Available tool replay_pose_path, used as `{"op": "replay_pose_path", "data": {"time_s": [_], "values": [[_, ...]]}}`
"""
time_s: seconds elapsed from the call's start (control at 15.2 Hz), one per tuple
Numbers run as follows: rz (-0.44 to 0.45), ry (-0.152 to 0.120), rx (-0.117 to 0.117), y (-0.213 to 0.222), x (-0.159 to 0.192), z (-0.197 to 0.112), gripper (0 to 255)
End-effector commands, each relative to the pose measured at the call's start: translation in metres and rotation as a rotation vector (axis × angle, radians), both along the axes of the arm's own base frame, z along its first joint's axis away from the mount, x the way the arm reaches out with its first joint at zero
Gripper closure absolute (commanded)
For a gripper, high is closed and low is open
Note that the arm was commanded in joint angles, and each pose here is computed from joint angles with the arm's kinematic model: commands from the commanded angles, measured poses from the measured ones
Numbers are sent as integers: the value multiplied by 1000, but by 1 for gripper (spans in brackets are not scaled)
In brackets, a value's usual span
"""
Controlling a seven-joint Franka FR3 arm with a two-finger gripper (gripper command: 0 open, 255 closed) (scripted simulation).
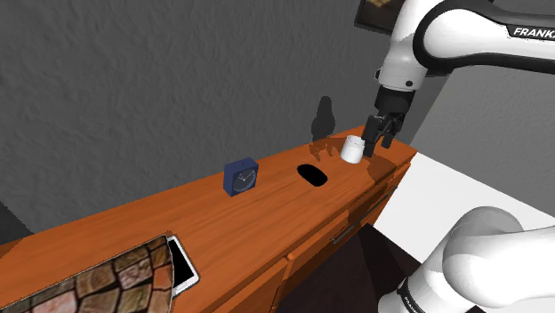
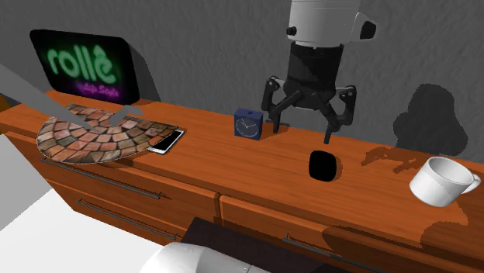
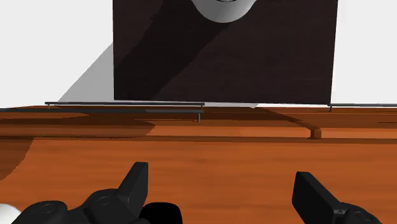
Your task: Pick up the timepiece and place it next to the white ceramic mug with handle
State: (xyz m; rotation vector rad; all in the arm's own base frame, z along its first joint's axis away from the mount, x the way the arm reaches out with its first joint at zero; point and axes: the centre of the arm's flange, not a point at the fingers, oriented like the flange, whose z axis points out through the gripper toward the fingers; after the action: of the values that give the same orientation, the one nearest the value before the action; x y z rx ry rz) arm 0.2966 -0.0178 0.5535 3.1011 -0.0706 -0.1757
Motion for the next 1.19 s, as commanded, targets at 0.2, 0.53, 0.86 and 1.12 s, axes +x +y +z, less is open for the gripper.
{"op": "replay_pose_path", "data": {"time_s": [0.2,0.53,0.86,1.12], "values": [[-123,-12,-5,33,10,-16,0],[-327,-33,-12,84,37,-42,0],[-531,-53,-20,128,73,-68,0],[-695,-70,-26,158,109,-89,0]]}}
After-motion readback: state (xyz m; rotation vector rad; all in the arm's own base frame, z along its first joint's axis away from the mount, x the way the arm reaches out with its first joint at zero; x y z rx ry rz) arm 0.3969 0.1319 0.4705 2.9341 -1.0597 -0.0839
